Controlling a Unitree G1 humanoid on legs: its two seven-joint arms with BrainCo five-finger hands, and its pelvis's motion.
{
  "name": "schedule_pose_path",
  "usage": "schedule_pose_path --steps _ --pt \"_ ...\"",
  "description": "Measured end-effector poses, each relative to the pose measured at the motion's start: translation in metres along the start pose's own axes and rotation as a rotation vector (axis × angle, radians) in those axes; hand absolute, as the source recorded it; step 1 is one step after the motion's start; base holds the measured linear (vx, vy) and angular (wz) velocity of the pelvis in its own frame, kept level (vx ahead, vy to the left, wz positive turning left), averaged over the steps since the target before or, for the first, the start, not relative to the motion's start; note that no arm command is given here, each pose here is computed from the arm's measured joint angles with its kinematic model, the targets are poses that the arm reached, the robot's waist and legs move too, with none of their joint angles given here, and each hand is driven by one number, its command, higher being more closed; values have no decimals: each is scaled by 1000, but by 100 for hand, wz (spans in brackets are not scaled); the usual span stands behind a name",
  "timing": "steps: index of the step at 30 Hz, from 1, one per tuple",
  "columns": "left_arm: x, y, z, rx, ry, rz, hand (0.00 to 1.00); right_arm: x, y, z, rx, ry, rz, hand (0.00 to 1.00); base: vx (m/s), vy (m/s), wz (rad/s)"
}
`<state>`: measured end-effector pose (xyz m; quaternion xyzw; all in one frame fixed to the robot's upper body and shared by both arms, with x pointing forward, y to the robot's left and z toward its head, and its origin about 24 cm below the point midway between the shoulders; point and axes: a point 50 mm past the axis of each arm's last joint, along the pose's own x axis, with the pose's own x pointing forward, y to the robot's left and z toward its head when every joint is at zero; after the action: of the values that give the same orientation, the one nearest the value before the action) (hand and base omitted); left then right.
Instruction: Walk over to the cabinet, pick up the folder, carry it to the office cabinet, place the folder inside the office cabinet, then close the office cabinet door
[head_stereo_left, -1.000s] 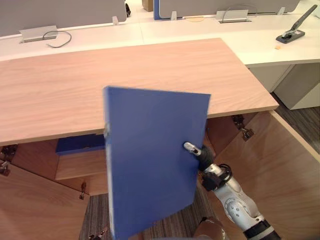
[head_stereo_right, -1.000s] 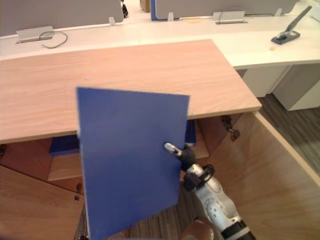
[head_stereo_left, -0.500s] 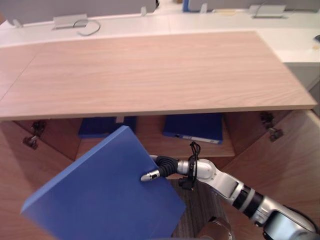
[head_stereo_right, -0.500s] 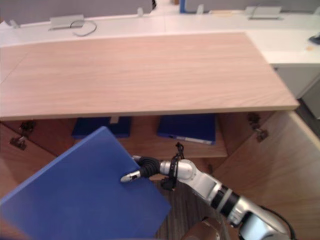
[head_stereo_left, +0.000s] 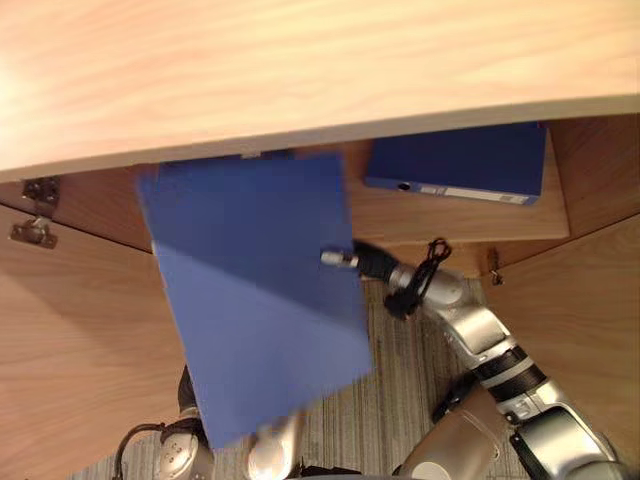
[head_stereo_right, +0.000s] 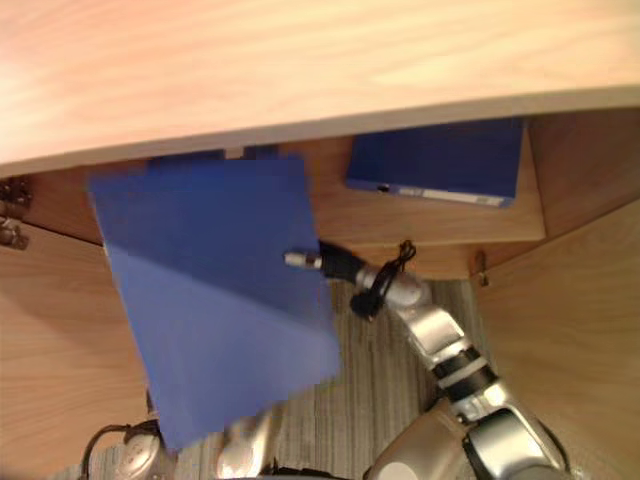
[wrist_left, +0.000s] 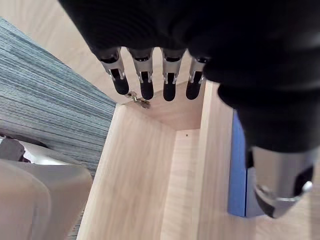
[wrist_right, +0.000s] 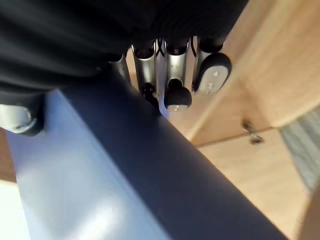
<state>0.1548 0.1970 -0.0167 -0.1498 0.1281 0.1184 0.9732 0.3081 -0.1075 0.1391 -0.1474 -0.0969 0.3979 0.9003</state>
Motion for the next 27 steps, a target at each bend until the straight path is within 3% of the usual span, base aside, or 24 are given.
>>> schedule_pose_path --steps 4,10,14,16,20,22,23,27 --pt "-3 -22 8 -63 -15 -101 0 -6 -26 20 83 -119 -184 100 -4 -8 9" --pt "-6 -43 28 -121 -86 -205 0 -17 -45 39 516 -409 -371 100 9 -37 7" --pt "-9 -56 31 -154 -80 -258 0 -30 -59 49 669 -584 -492 100 26 -40 5" --pt "-12 -70 29 -216 -51 -284 0 -43 -73 56 775 -723 -639 100 0 0 0" --pt "-16 -93 25 -317 15 -336 0 -56 -95 70 847 -859 -823 100 -2 1 -1" --pt "-17 -104 18 -393 77 -330 0 -50 -107 85 882 -877 -890 100 -12 -1 -15" --pt "-10 -100 -3 -423 141 -251 0 -46 -116 91 904 -879 -925 100 -9 -3 -14" --pt "10 -96 -10 -402 108 -195 0 -42 -142 114 1007 -901 -1053 100 3 -16 2"
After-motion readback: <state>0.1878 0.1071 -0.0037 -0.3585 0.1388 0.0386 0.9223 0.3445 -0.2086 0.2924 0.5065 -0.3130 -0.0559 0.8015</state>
